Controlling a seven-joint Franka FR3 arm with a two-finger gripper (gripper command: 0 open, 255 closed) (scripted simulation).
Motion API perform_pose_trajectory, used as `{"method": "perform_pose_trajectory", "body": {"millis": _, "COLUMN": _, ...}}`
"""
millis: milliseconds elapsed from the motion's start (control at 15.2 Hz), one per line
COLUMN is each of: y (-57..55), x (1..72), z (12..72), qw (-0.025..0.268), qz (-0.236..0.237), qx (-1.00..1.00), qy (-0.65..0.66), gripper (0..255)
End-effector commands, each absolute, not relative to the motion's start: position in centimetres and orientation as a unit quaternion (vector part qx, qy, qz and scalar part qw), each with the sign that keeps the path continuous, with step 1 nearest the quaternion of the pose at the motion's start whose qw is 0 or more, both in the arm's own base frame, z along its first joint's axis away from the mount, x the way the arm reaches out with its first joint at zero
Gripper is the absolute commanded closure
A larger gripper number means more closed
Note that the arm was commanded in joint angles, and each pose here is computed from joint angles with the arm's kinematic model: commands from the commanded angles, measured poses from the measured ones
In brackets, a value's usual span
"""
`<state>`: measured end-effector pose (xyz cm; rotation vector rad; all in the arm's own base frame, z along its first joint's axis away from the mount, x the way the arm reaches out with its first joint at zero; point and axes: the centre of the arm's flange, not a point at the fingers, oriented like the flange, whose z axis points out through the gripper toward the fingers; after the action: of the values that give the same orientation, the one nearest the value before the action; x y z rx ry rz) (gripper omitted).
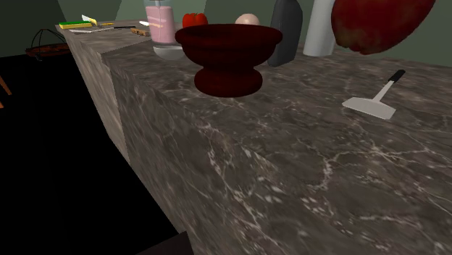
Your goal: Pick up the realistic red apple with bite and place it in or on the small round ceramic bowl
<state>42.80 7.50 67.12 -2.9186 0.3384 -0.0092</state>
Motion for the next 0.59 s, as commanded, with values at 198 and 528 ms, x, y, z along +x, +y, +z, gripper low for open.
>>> {"method": "perform_pose_trajectory", "body": {"millis": 198, "y": 7.5, "x": 42.8, "z": 69.8, "qw": 0.101, "qz": -0.003, "qx": -0.988, "qy": 0.115, "gripper": 255}}
{"method": "perform_pose_trajectory", "body": {"millis": 528, "y": 7.5, "x": 42.8, "z": 72.4, "qw": 0.101, "qz": -0.003, "qx": -0.988, "qy": 0.115, "gripper": 255}}
